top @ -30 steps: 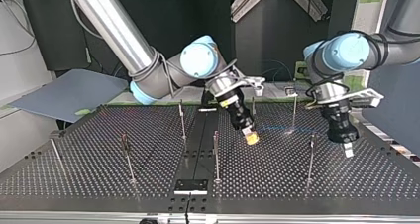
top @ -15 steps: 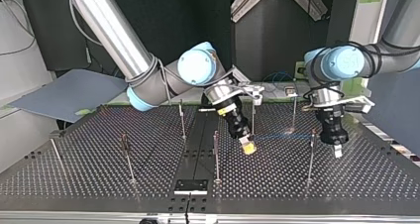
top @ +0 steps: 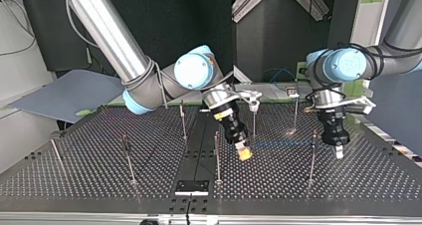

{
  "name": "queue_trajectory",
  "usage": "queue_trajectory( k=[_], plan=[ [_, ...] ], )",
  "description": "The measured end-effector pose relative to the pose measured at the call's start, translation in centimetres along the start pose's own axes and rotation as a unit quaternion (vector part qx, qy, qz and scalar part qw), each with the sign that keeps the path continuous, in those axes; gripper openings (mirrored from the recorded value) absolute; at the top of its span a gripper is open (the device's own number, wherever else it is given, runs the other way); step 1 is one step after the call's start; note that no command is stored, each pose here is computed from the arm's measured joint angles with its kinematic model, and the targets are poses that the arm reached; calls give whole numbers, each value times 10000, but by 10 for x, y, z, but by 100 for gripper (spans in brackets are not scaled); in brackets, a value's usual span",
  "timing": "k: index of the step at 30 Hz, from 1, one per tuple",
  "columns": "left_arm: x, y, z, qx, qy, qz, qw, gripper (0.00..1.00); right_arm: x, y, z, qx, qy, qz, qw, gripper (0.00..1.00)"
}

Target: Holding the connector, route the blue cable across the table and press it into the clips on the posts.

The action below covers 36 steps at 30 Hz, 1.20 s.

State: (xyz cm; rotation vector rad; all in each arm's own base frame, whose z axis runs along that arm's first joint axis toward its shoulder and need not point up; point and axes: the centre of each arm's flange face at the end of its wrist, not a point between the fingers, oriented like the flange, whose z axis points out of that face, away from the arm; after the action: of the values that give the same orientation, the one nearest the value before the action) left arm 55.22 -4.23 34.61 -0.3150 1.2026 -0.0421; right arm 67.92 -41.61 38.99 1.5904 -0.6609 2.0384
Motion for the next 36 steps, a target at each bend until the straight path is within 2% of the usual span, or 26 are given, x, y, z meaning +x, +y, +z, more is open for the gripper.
queue_trajectory(
  k=[1, 2, 4, 5, 6, 7, 12, 17, 28, 36],
  plan=[
    [1, 1, -1, -46, 28, -28, 10000, 20, 0, 0, 0, 0, -10, -2, 10000, 0],
    [1, 2, -1, -88, 50, -49, 9999, 20, 0, -1, 0, 1, -21, -4, 10000, 0],
    [2, 5, -3, -187, 105, -102, 9997, 56, -1, -2, -1, 5, -46, -7, 10000, 0],
    [2, 5, -4, -227, 128, -119, 9996, 56, -1, -2, -2, 7, -58, -8, 10000, 0],
    [3, 6, -4, -266, 146, -132, 9995, 82, -1, -3, -2, 11, -78, -8, 10000, 0],
    [2, 7, -5, -322, 170, -143, 9992, 100, -2, -4, -2, 13, -93, -8, 10000, 0],
    [-1, 8, -12, -529, 264, -126, 9982, 100, -4, -6, -5, -1, -183, -5, 9998, 0],
    [0, 8, -23, -711, 462, -35, 9964, 100, -7, -6, -6, -39, -250, -3, 9997, 0],
    [-3, 0, -65, -636, 1001, -94, 9929, 100, -17, -1, -10, -110, -380, -8, 9992, 0],
    [-15, -9, -91, -574, 1220, -195, 9907, 100, -26, 6, -13, -165, -469, -14, 9988, 0]
  ],
)
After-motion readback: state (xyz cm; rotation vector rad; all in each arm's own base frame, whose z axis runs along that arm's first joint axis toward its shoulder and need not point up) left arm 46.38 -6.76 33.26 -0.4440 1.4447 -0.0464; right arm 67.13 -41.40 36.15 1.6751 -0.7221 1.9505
